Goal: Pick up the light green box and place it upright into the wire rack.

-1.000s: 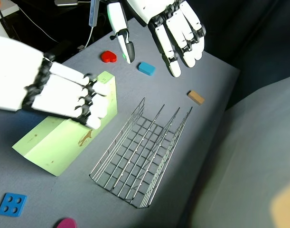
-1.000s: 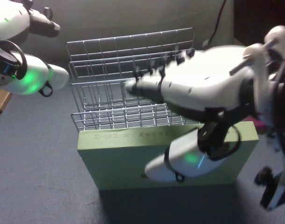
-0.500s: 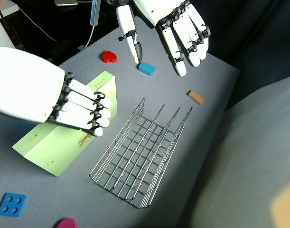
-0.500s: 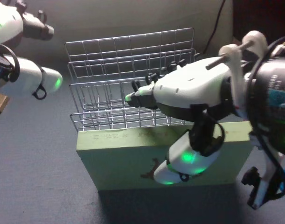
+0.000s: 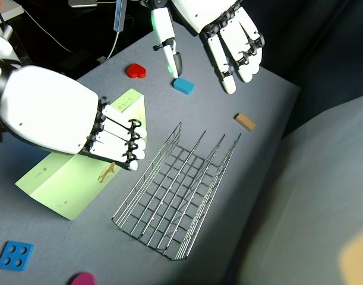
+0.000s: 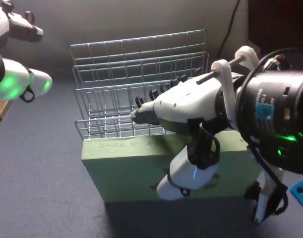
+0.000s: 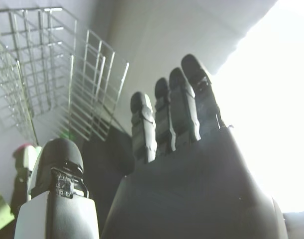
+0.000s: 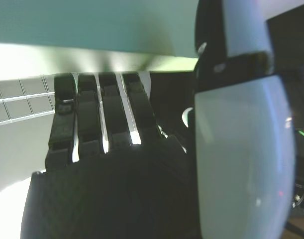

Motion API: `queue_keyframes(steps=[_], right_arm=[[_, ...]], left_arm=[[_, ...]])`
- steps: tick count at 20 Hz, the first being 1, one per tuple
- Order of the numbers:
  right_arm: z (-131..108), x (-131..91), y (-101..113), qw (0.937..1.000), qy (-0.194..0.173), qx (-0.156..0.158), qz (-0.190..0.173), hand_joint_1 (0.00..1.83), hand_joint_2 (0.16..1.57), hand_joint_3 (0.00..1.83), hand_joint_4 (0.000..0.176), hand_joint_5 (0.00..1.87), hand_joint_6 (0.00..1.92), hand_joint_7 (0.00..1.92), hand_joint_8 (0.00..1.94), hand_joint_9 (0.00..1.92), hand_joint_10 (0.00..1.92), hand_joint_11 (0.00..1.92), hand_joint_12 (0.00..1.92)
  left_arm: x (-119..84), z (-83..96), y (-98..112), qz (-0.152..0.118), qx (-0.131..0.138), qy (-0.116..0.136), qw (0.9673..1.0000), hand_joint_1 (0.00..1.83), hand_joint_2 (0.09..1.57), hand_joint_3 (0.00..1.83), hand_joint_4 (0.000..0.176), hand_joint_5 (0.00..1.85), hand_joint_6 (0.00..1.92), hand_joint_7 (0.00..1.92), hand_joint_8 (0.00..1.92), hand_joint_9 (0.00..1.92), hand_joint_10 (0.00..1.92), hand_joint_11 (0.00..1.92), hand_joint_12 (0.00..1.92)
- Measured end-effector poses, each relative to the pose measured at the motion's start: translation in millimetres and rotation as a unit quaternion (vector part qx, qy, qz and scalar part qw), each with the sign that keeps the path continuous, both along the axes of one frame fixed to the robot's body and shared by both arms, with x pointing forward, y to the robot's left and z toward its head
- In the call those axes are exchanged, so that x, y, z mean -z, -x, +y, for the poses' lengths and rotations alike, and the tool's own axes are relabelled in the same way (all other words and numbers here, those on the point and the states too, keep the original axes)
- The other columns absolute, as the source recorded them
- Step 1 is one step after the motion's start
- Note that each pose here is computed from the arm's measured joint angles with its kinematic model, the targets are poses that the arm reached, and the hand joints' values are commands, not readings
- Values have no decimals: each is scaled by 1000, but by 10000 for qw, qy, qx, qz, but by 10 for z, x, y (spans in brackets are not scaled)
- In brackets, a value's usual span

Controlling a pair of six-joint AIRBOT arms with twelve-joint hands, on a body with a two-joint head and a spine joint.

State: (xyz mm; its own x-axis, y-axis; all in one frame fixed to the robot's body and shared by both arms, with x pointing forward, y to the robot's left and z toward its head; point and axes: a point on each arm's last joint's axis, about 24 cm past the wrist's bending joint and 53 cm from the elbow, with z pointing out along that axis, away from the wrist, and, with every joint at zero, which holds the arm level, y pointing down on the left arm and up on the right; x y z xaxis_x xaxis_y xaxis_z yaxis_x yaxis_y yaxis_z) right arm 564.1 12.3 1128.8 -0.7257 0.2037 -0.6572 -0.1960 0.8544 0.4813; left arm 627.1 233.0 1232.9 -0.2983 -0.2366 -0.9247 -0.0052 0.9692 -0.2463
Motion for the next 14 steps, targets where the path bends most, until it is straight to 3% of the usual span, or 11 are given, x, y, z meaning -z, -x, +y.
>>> queue_keyframes(steps=[5, 10, 14], right_arm=[[-3, 38, -15, 10000, 7, 19, 30, 827, 907, 0, 13, 162, 8, 153, 0, 114, 0, 0, 523], [28, 21, -21, 10000, 8, -38, -62, 865, 922, 1, 10, 243, 10, 227, 8, 180, 11, 0, 737], [29, -11, -50, 9998, 12, -38, -171, 931, 981, 7, 0, 377, 13, 417, 8, 353, 19, 6, 1015]], left_arm=[[10, -5, 4, 26, -2, 26, 10000, 263, 1234, 2, 86, 283, 1, 179, 0, 147, 1, 0, 624], [33, -13, 16, 73, 18, -12, 10000, 264, 1234, 1, 86, 290, 2, 193, 5, 161, 5, 0, 678], [37, -30, 26, 83, 31, -10, 10000, 271, 1233, 0, 87, 273, 0, 192, 2, 166, 5, 0, 686]])
